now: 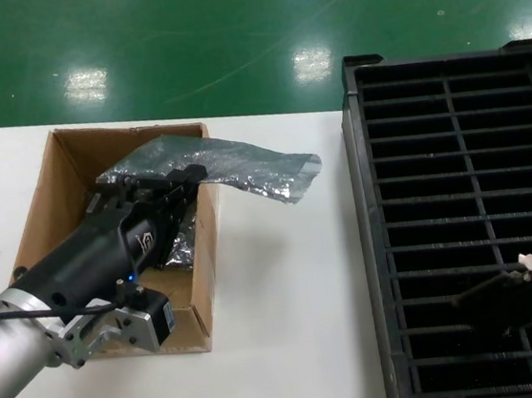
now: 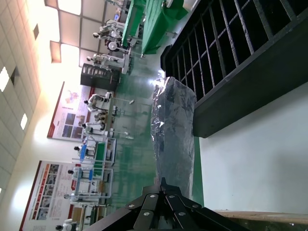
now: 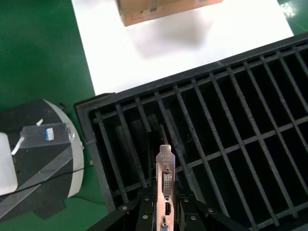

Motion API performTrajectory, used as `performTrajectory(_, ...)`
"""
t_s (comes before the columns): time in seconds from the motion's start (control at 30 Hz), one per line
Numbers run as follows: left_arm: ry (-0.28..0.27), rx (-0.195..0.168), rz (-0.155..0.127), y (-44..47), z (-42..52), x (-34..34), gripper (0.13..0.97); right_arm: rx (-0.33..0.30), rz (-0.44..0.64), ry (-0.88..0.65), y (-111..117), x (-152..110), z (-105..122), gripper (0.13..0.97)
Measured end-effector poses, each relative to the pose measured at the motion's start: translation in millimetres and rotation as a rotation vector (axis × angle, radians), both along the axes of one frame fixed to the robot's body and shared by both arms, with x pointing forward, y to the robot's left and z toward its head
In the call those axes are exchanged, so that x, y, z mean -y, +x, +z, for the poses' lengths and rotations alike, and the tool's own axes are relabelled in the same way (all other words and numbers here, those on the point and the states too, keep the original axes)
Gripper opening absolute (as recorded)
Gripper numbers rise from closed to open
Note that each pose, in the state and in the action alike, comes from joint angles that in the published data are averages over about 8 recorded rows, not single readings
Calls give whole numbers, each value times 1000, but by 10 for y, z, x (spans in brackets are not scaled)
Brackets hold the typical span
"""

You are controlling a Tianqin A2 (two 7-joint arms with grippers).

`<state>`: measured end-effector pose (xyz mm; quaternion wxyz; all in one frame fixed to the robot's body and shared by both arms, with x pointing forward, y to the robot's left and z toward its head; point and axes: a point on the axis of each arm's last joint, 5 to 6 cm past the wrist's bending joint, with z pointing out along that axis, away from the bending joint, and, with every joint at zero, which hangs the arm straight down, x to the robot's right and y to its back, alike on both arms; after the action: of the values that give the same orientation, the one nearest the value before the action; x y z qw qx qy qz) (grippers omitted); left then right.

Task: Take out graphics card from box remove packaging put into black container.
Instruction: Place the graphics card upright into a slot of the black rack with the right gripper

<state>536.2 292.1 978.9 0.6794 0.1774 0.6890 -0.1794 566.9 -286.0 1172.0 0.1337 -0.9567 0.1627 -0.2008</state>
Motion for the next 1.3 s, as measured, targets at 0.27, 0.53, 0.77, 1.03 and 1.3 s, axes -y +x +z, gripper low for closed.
performTrajectory(0.27, 0, 0, 0, 0, 0, 0, 139, -22, 30, -44, 12, -130, -38, 188)
performTrajectory(0.53, 0, 0, 0, 0, 0, 0, 139, -31, 55, -70, -2, -221, -48, 188)
performTrajectory(0.77, 0, 0, 0, 0, 0, 0, 139, -22, 70, -85, -31, -269, -34, 188)
performTrajectory(1.03, 0, 0, 0, 0, 0, 0, 139, 13, 95, -90, -138, -303, 51, 188)
performTrajectory(1.3, 0, 0, 0, 0, 0, 0, 139, 26, 121, -96, -211, -328, 81, 188)
